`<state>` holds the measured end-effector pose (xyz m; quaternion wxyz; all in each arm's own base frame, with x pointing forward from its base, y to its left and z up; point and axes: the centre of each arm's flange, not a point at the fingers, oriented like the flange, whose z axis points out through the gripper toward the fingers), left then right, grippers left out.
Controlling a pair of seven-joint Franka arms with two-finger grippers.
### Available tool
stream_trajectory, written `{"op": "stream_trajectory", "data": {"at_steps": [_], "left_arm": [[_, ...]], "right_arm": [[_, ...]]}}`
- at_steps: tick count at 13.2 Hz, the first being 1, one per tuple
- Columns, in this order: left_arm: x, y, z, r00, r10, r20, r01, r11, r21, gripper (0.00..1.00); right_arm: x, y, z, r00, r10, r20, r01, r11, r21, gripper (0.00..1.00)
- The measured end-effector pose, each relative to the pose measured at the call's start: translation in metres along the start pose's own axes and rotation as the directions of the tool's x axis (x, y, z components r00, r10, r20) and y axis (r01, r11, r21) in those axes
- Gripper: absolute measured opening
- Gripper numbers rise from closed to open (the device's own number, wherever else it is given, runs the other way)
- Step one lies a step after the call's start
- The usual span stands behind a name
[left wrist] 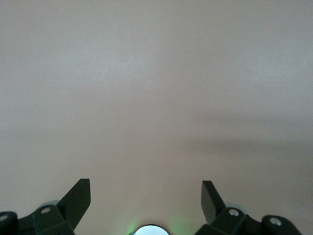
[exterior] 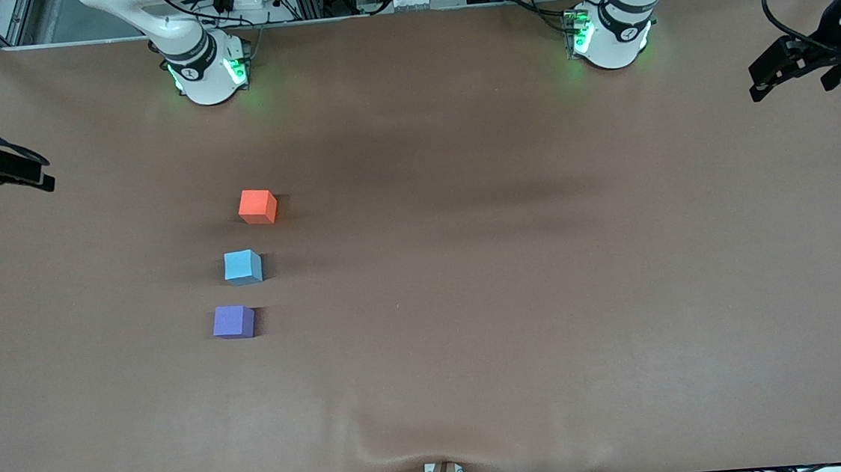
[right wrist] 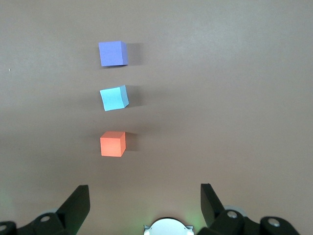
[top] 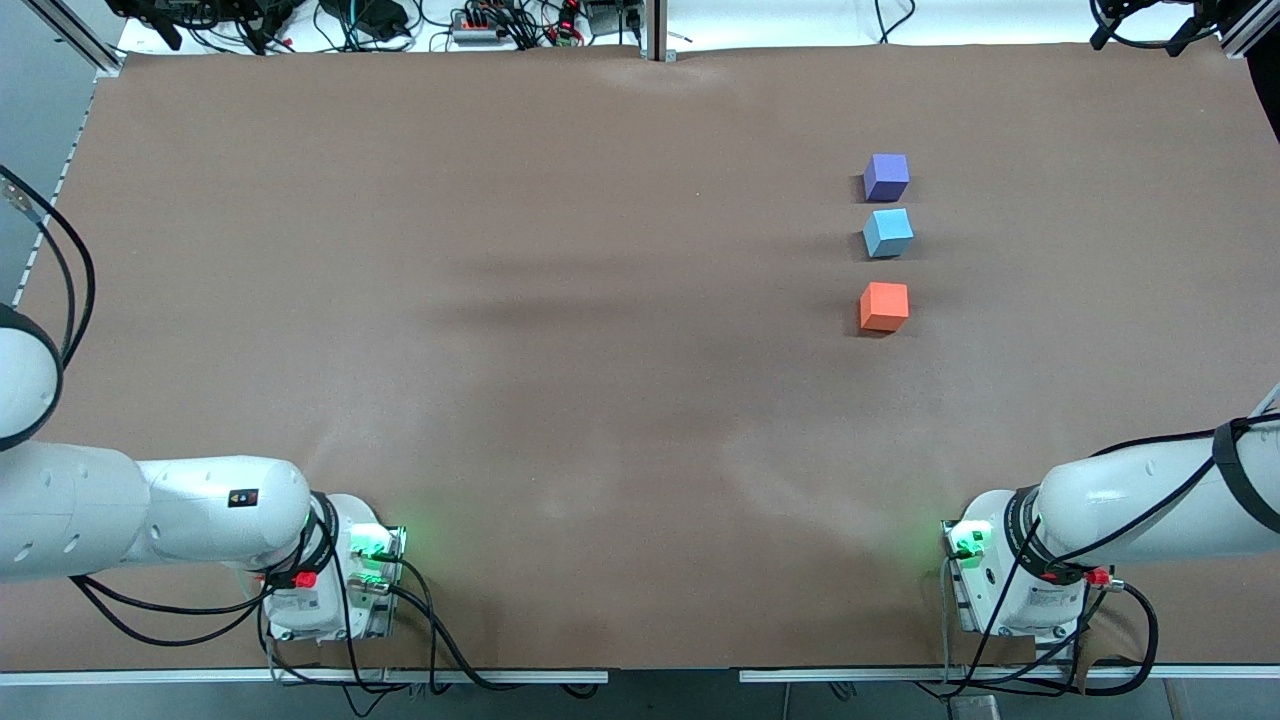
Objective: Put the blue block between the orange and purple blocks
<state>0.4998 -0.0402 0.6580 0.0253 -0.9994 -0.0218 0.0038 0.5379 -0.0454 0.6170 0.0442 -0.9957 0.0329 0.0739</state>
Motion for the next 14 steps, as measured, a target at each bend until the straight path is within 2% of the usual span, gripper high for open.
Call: {"op": "stream_trajectory", "data": {"at_steps": [9,14], "left_arm": [[-0.001,-0.001,-0.016,1.000,-0.003,-0.029,0.003,1.000,-0.007,1.00],[0.000,-0.007,-0.016,1.000,-0.018,-0.025,0.017,0.999,-0.048,1.00]], "right_arm": [[-0.003,0.002,-0.002,1.000,0.004,0.006,-0.004,1.000,-0.021,1.00],[-0.003,0.003,0.003,1.000,0.008,0.018,-0.007,1.000,-0.021,1.00]]}}
